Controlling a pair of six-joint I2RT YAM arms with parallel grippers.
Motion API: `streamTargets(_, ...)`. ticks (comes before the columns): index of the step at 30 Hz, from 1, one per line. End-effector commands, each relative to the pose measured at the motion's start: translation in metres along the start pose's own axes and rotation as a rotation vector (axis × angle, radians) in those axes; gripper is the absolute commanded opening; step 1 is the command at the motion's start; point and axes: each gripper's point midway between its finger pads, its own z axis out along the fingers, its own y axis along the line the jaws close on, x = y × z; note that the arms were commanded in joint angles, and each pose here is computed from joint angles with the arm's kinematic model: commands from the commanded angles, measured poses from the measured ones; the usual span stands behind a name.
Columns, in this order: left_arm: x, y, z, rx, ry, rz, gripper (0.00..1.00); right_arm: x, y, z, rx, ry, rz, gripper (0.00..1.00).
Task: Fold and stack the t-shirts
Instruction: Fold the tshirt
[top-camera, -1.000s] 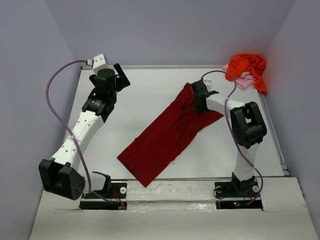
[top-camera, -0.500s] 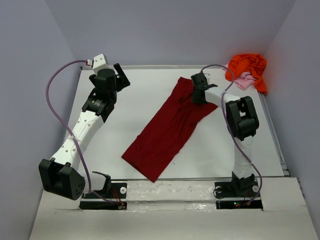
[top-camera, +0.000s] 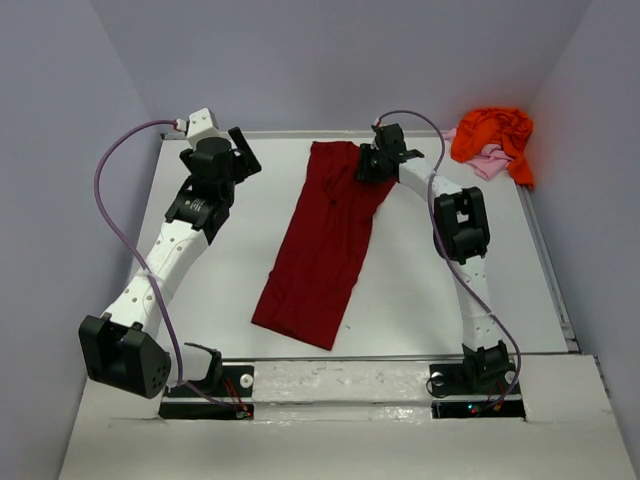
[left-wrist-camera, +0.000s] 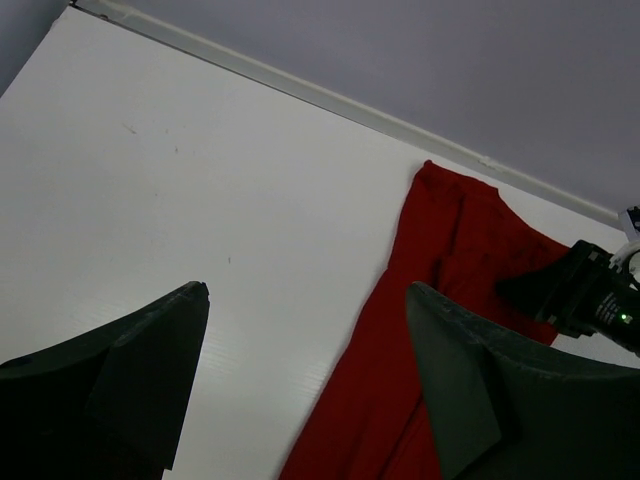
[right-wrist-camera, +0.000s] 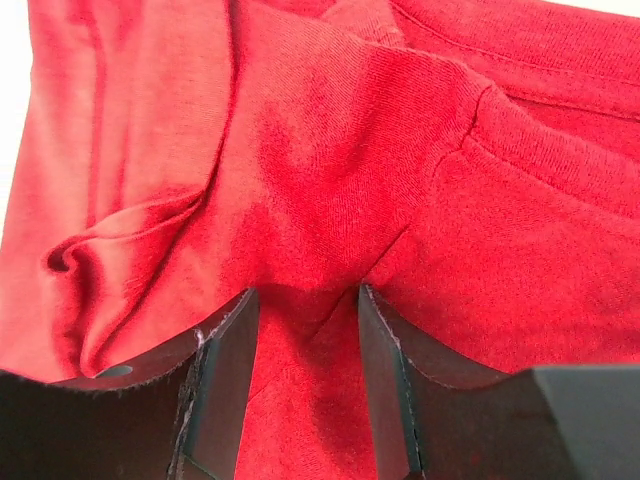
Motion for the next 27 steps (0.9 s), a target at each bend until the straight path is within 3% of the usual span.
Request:
streamTargets(1,-0.014,-0.007,-0.002,0.029,-0.041,-0.008,0.89,0.004,0.049,0.009,-0.255,0.05,0.012,0.5)
streamTargets(8,-0.014,-0.01,-0.003,0.041,-0.038,-0.011,0.89,-0.022,0.079,0.01,-0.474,0.013,0.048,0.5)
streamTargets(13,-0.016,-0.011,-0.005,0.051,-0.044,-0.015,0.89,-0.063,0.103,-0.052,-0.531,-0.073,-0.036,0.5)
streamTargets(17,-0.02,-0.012,-0.009,0.061,-0.055,-0.022,0.89,-0.066,0.13,-0.119,-0.582,-0.102,-0.088,0.5)
streamTargets(22,-0.025,-0.01,-0.011,0.057,-0.069,-0.028,0.89,0.019,0.19,-0.173,-0.645,-0.01,-0.188,0.5)
streamTargets(27,-0.023,-0.007,-0.008,0.049,-0.063,-0.028,0.89,0.111,0.24,-0.189,-0.707,0.13,-0.269,0.5)
